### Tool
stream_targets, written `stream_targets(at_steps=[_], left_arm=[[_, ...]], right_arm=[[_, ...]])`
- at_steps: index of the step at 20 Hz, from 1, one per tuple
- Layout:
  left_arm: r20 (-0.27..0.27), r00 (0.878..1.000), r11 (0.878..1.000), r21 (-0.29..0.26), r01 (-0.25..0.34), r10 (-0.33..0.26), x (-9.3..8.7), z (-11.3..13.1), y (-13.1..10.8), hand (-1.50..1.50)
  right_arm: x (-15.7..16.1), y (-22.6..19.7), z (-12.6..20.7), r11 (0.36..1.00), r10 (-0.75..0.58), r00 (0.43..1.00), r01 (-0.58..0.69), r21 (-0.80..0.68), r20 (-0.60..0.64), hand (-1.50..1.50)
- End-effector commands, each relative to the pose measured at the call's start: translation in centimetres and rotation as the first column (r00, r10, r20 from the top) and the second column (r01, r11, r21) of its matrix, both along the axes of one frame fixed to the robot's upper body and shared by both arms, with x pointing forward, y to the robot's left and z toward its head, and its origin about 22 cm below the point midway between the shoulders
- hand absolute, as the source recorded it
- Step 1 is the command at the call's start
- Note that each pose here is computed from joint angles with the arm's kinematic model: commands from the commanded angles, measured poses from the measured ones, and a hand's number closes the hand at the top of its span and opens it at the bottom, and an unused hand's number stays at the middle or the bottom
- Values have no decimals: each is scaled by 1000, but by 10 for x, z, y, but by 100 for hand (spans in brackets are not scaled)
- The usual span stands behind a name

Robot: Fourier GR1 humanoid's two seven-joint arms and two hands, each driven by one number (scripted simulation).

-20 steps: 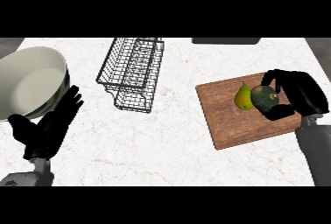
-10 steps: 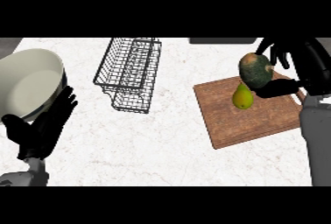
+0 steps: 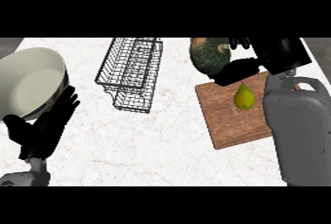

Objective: Pick the squash from the cutting board and place it in the tiered basket

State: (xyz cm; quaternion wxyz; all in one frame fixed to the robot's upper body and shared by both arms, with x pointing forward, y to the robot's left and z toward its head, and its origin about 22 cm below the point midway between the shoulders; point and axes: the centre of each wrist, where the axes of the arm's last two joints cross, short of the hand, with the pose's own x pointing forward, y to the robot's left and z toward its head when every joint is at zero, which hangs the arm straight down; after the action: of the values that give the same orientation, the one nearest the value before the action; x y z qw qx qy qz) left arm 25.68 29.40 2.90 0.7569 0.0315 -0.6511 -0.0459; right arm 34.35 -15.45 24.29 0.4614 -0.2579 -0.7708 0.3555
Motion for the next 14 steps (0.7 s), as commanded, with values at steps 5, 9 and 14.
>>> stream_targets(at_steps=[5,9,14], left_arm=[[-18,1000,1000,-3,0,0,2,-1,-9,0],[11,1000,1000,10,20,-20,0,3,2,0],[18,1000,1000,7,2,-2,-6,6,-1,0]], right_arm=[[4,94,28,1000,11,998,-11,-1,-67,150],[17,126,26,1000,-9,998,9,2,-55,150],[30,135,11,1000,-30,992,29,-5,-119,150]])
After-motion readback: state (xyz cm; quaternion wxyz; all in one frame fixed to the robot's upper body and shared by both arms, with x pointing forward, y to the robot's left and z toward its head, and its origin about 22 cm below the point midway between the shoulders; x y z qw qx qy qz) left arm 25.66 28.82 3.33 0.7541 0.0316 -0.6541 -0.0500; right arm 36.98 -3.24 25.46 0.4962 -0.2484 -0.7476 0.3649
